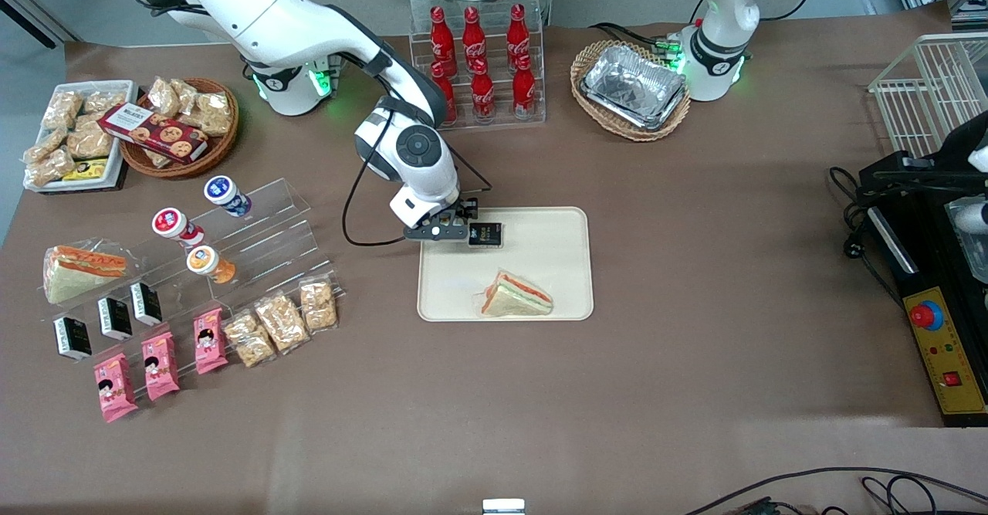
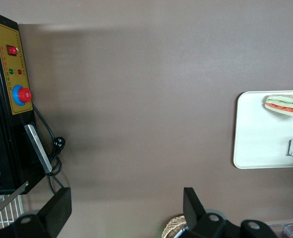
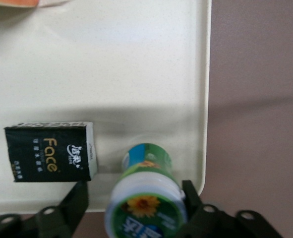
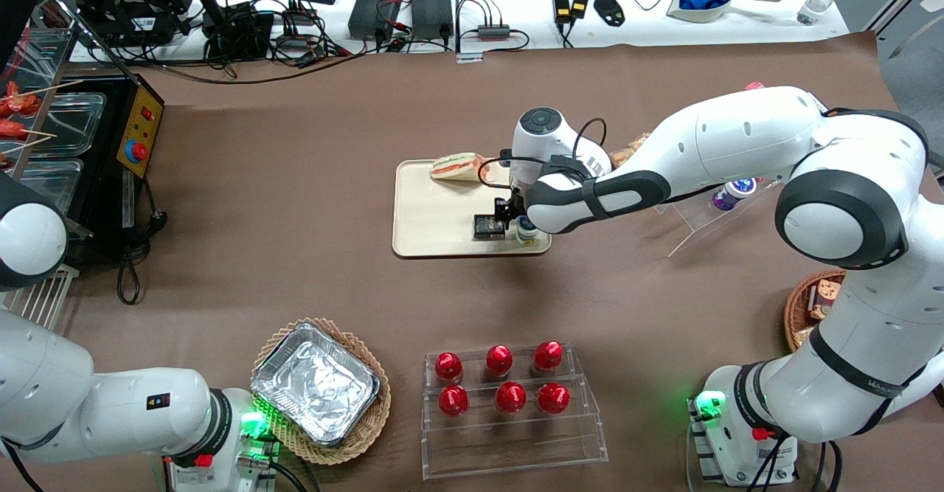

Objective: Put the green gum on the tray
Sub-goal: 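Lower the bottle onto the tray beside the black tissue pack and release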

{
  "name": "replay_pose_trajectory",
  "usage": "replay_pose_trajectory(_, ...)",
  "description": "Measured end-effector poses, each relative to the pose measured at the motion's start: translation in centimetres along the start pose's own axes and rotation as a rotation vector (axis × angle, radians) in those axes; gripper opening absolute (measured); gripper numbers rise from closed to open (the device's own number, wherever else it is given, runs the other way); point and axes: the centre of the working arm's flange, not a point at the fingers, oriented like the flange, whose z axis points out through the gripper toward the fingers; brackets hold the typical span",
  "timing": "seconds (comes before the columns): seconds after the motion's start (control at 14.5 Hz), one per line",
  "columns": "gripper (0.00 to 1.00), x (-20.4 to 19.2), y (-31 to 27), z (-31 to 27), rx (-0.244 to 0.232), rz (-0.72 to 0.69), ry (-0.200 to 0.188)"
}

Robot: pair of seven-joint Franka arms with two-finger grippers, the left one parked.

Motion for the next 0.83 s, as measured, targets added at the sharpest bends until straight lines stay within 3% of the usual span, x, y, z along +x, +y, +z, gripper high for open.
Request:
replay_pose_trajectory(0.14,1.0,0.0,0.0,0.4,0.0,0.0,-0.003)
replay_pose_trajectory(0.62,1.0,0.2,0.1,0.3,0.006,0.004,0.002)
replay_pose_trajectory(0.83,1.0,0.8,0.0,-0.9,0.018,0.009,0.023)
